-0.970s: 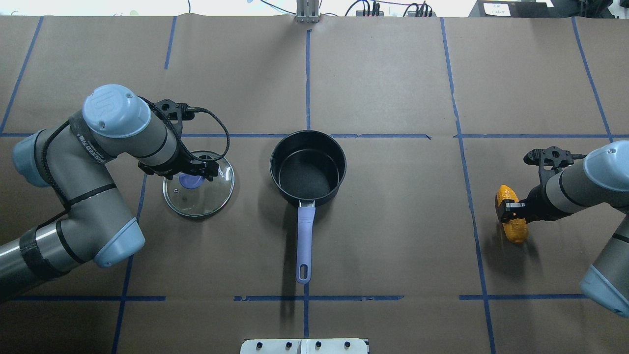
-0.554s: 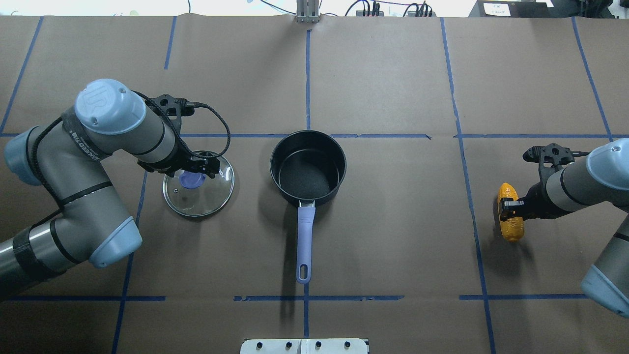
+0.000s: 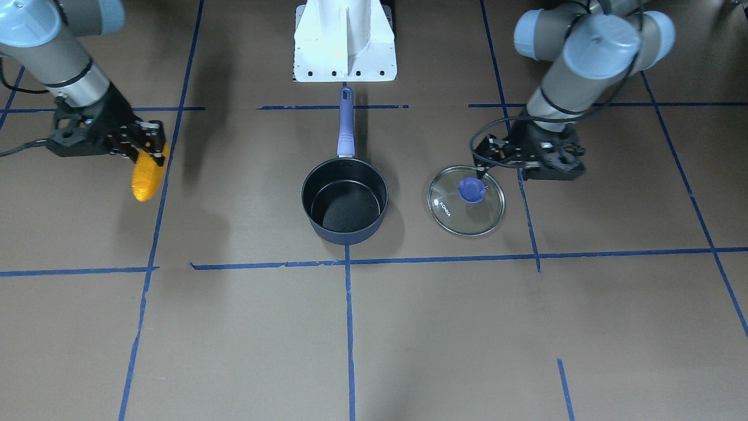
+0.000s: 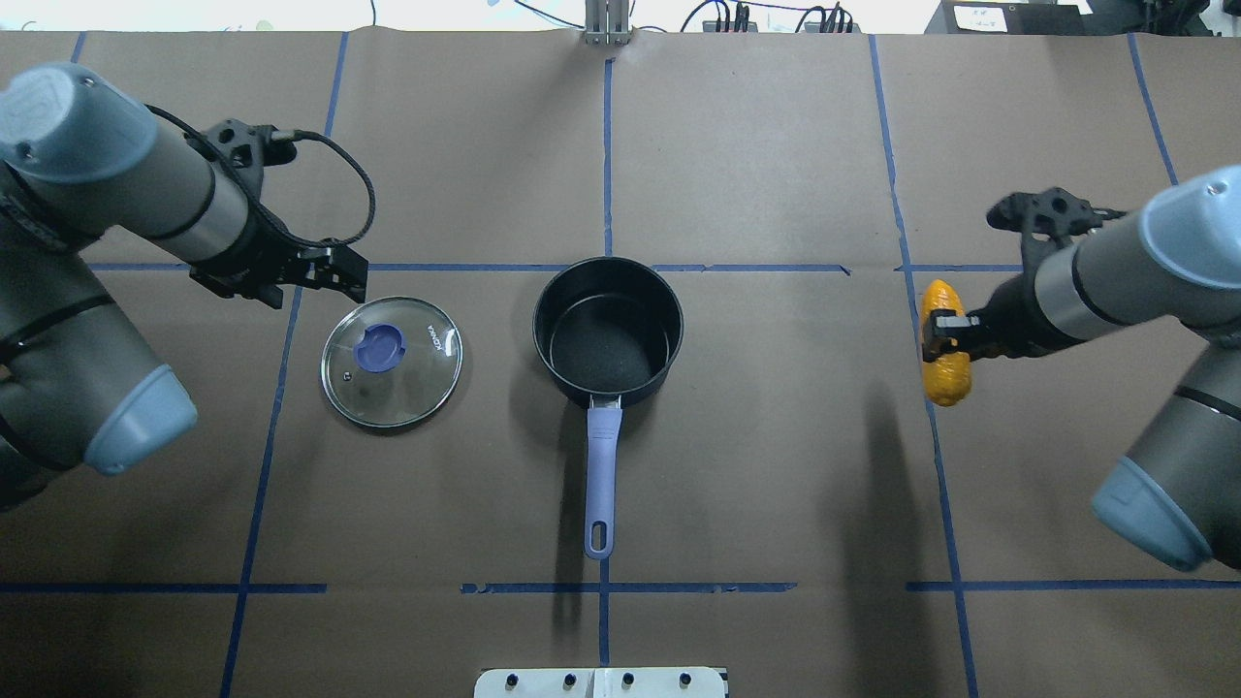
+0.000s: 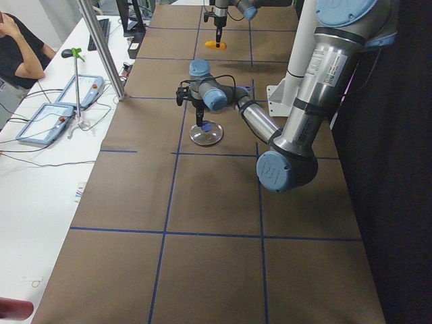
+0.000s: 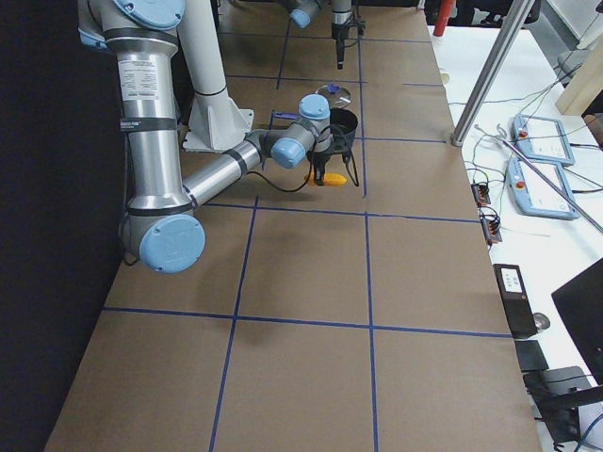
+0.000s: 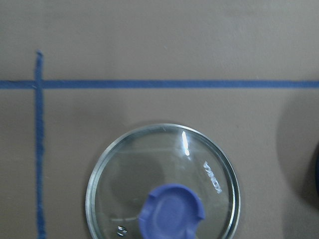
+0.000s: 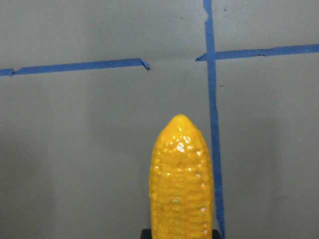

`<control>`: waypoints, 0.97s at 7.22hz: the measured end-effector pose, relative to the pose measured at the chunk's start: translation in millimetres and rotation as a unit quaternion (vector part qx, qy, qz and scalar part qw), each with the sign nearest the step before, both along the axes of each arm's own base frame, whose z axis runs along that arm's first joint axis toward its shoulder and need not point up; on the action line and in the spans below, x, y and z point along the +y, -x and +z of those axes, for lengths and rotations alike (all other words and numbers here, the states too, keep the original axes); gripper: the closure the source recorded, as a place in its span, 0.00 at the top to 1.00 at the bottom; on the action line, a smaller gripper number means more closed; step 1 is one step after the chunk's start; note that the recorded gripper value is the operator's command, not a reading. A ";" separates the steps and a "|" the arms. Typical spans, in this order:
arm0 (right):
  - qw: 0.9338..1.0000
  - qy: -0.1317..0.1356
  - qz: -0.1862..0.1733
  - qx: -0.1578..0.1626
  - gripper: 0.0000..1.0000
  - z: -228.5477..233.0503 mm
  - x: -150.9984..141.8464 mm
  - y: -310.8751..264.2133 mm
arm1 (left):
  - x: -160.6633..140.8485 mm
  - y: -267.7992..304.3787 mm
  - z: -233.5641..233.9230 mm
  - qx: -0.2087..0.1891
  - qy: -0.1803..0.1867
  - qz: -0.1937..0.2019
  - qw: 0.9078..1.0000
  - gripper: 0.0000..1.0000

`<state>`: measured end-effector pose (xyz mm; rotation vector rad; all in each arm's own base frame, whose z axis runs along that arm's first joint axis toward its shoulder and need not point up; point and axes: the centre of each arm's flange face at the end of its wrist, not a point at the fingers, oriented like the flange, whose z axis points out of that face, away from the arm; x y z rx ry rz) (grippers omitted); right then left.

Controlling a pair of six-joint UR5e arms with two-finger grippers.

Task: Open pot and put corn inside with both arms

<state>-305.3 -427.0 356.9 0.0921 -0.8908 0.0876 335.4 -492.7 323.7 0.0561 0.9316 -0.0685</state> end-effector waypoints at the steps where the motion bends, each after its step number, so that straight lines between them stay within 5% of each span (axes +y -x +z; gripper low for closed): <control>1: 1.000 -0.007 0.001 -0.007 0.03 -41.6 -13.2 14.2 | -4.6 15.1 12.2 -0.003 0.010 -0.008 1.000 1.00; 4: 1.000 -0.011 0.010 -0.018 0.03 -134.1 -33.4 72.6 | -22.0 77.8 64.2 -0.035 -0.019 -0.004 0.999 1.00; 7: 0.999 0.008 0.031 -0.028 0.03 -185.0 -19.7 147.3 | -36.0 187.0 141.1 -0.049 -0.056 0.035 0.997 1.00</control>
